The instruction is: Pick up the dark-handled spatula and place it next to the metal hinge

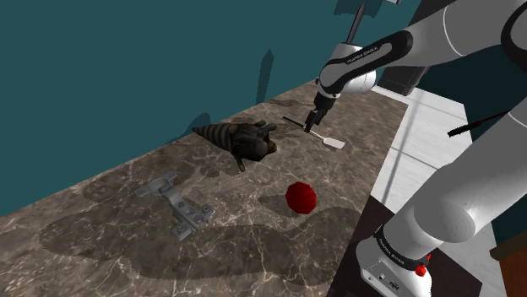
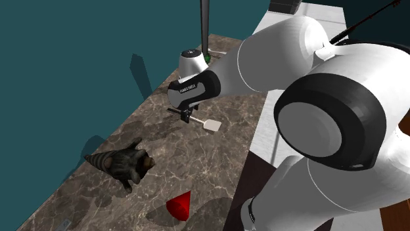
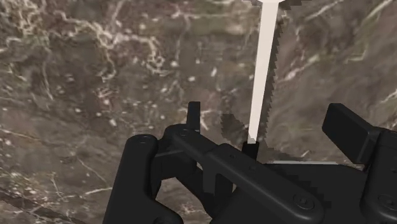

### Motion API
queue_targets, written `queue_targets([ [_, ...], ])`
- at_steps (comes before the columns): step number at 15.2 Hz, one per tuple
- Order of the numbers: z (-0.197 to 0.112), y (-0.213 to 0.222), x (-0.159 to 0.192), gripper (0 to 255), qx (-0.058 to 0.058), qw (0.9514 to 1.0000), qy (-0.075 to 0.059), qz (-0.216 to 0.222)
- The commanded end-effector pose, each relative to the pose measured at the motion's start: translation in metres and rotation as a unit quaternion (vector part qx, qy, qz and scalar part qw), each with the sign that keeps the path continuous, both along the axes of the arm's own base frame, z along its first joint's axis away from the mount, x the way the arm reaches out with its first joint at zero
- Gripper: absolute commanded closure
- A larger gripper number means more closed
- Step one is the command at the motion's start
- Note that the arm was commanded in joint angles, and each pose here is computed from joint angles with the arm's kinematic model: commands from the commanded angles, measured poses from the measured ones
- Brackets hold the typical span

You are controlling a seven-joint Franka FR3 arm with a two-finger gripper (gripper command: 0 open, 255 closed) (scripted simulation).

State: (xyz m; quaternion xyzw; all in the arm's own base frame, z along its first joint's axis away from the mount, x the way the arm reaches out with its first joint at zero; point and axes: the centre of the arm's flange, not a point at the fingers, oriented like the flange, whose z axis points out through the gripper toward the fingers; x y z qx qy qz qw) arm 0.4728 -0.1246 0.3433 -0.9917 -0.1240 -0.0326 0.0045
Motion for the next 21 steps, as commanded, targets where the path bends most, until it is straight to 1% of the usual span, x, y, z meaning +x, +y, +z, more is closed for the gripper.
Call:
queue_targets([
  [1,-0.005,-0.001,0.0,0,0.0,1.0,0.0,0.0],
  [7,-0.005,-0.001,0.0,0,0.0,1.0,0.0,0.0],
  [8,-0.005,-0.001,0.0,255,0.0,1.0,0.0,0.0],
  [17,-0.005,-0.001,0.0,255,0.0,1.0,0.0,0.0],
  [21,0.016,-0.001,0.0,255,0.0,1.0,0.0,0.0],
])
